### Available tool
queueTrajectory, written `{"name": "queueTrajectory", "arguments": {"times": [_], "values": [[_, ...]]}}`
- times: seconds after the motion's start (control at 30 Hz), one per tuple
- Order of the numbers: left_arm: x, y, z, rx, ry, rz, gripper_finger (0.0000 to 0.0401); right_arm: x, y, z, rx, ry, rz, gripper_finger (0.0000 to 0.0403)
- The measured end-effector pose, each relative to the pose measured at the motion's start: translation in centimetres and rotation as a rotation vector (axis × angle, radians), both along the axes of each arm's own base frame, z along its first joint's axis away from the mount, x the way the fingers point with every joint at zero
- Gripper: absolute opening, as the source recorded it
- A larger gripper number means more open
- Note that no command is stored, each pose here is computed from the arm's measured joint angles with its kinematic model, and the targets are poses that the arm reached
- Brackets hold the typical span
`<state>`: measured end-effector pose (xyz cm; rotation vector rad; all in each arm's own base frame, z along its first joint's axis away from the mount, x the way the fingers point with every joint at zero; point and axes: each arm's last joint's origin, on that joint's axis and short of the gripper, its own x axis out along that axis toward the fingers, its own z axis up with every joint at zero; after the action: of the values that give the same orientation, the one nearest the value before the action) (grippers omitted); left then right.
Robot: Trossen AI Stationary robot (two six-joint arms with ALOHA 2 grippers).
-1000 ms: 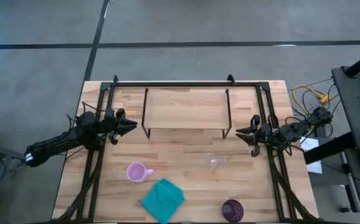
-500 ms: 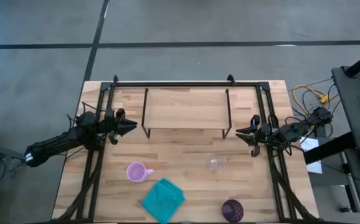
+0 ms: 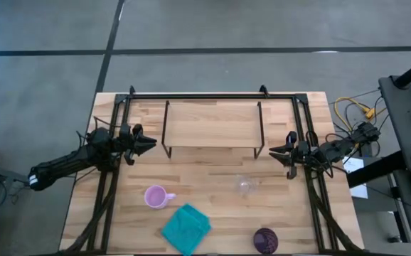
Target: Stack small to large cups/mugs on shelf
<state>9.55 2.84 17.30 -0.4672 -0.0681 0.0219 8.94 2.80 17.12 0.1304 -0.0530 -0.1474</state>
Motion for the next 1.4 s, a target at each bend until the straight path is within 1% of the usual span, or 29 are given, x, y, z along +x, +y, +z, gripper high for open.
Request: {"name": "queueTrajectory", "arguments": {"times": [0.67,0.87,0.97,1.07,1.17,1.33,1.4], "values": [[0.0,0.0,0.0,0.000,0.000,0.000,0.0075,0.0,0.0,0.0,0.004,-0.001,0.001,0.0077],[0.0,0.0,0.0,0.001,0.000,0.000,0.0075,0.0,-0.1,0.3,0.050,-0.038,-0.013,0.0077],[0.0,0.0,0.0,0.048,0.001,0.003,0.0075,0.0,-0.1,0.5,0.087,-0.062,-0.015,0.0077],[0.0,0.0,0.0,0.109,0.002,0.007,0.0075,0.0,-0.1,0.5,0.091,-0.063,-0.015,0.0077],[0.0,0.0,0.0,0.109,-0.001,0.008,0.0075,0.0,-0.1,0.5,0.091,-0.063,-0.015,0.0077],[-0.1,0.0,0.8,0.133,-0.073,0.035,0.0075,0.0,-0.1,0.6,0.096,-0.071,-0.016,0.0077],[-0.2,0.0,1.4,0.158,-0.136,0.039,0.0075,-0.1,-0.1,1.0,0.115,-0.106,-0.016,0.0077]]}}
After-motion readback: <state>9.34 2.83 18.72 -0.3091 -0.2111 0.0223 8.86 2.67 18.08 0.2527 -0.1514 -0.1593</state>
